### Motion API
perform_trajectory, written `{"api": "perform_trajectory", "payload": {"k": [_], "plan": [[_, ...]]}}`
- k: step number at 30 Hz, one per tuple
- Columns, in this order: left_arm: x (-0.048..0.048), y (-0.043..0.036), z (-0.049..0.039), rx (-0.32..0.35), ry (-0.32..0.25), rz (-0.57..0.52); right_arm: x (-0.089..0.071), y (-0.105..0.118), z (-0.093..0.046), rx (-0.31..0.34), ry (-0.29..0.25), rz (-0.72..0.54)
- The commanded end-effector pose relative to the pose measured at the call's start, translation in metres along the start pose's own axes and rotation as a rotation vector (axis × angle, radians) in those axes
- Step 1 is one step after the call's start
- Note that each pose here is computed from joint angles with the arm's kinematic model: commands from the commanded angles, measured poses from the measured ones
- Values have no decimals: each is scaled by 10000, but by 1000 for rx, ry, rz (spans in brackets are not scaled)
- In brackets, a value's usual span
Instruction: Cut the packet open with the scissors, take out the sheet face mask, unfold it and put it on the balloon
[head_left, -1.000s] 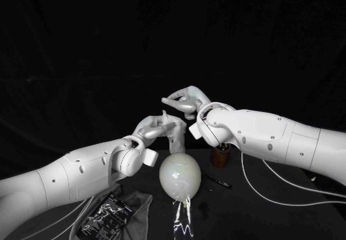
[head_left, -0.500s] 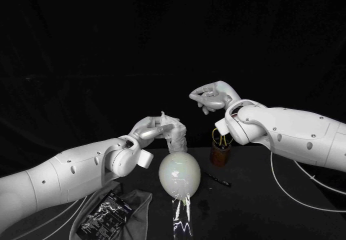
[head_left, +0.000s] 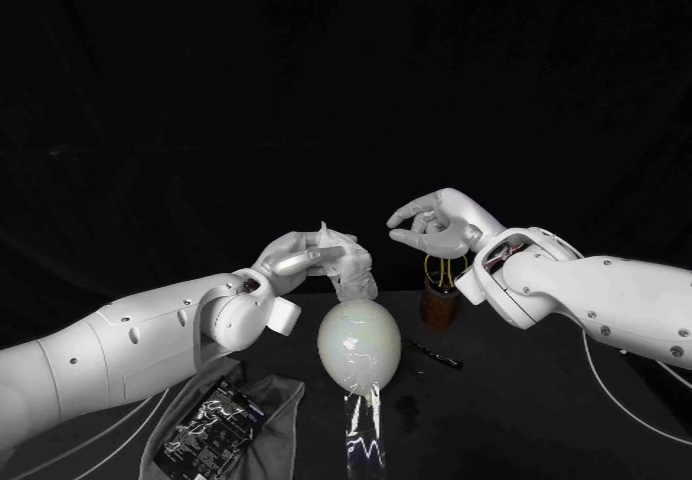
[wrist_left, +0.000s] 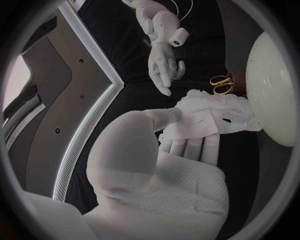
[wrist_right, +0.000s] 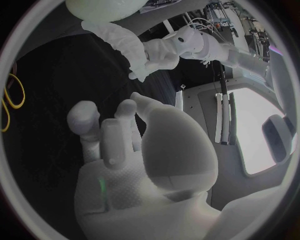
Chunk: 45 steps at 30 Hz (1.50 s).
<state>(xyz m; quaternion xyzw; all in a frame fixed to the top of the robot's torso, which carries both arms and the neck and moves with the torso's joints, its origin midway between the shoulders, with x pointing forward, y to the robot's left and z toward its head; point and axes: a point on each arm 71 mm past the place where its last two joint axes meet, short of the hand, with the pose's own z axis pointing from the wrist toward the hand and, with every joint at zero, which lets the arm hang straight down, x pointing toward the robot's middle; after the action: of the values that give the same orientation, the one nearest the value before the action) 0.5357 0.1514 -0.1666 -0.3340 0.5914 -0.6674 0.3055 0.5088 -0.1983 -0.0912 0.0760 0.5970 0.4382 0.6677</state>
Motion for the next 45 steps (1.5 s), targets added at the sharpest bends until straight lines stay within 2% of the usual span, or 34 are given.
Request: {"api": "perform_trajectory", "payload": {"k": [1, 10, 26, 36, 45], "plan": [[23, -14, -3, 0, 26, -62, 84, 121, -69, -141, 6, -206], [24, -2, -42, -32, 47, -98, 239, 215, -167, -191, -15, -301], [42, 2, -82, -54, 84, -117, 380, 309, -132, -194, -32, -315], [48, 7, -81, -61, 84, -117, 474, 341, -94, -182, -1, -324], [-2, 45, -82, -110, -4, -85, 551, 334, -138, -171, 35, -316]]}}
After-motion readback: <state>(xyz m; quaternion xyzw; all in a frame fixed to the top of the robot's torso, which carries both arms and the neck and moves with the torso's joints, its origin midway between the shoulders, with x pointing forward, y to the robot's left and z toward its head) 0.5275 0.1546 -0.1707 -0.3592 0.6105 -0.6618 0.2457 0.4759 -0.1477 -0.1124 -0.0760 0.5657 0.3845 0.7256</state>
